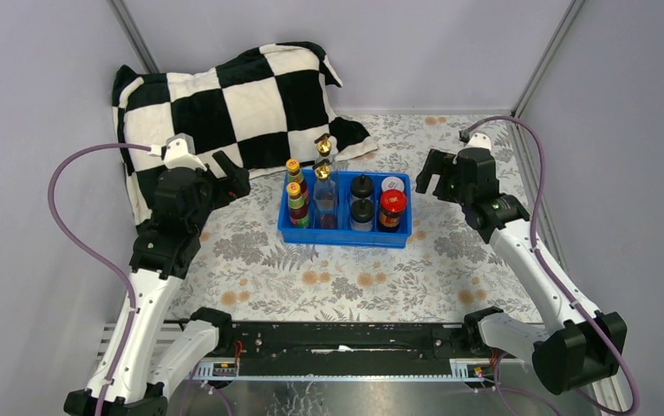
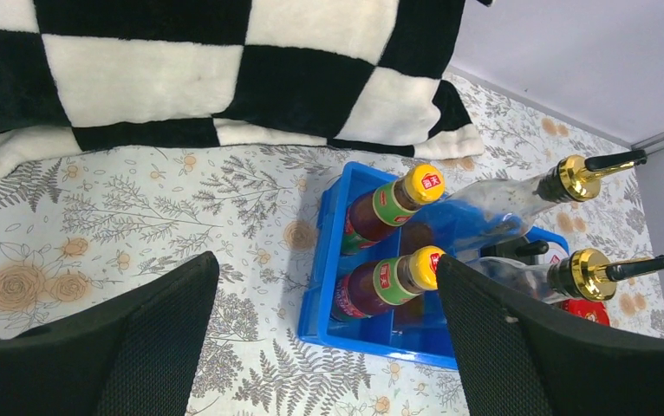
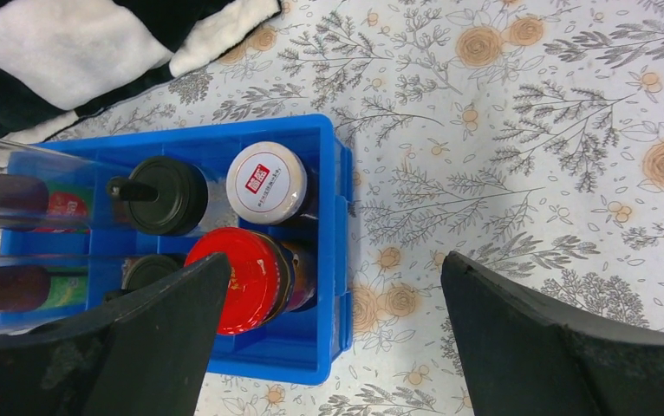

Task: Organize the condiment bottles
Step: Reset both arms

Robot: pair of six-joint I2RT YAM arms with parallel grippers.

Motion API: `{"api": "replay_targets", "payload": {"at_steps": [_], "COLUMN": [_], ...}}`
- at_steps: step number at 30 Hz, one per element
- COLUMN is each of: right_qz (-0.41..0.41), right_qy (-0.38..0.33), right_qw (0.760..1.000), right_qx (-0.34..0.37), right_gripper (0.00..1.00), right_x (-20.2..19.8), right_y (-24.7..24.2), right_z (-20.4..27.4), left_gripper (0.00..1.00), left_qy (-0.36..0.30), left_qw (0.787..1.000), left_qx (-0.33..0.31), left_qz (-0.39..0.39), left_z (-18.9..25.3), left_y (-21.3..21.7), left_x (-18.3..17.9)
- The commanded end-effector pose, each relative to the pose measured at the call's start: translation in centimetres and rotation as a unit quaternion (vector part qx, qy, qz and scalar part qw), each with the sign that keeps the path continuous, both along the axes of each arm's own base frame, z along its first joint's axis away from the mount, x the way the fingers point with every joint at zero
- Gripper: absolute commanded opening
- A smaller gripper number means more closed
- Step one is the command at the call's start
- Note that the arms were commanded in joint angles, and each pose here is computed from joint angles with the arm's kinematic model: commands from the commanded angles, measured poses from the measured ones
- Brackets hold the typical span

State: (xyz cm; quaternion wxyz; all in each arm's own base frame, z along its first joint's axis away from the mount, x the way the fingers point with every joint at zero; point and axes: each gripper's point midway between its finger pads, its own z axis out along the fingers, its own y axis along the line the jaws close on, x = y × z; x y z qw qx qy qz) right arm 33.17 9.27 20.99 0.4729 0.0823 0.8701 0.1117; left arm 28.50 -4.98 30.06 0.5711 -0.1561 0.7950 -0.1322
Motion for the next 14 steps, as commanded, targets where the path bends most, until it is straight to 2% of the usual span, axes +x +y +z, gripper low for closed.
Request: {"api": "replay_targets", "payload": {"at_steps": [1, 6, 14], "right_qz": [0.012, 0.011, 0.013], "right_qy": [-0.007, -0.025, -0.015], "right_qw": [1.0, 0.999, 1.0], "right_qx": [0.021, 0.022, 0.016], "right_gripper": [1.0, 1.0, 1.0], "right_x": [0.42, 0.34, 0.3], "right_y": [0.91, 0.73, 0.68], "right_z": [1.12, 1.91, 1.2], "left_gripper": [0.99, 0.99, 0.99], "left_qy": [0.005, 0.006, 0.005], "left_qw": [1.0, 1.0, 1.0], "left_qx": [0.011, 0.011, 0.01], "left_qz": [0.004, 0.005, 0.005], "left_z": [-0.69, -0.92, -0.88], "left_y": [0.35, 0.37, 0.35], "left_x": [0.12, 0.19, 0.25]}}
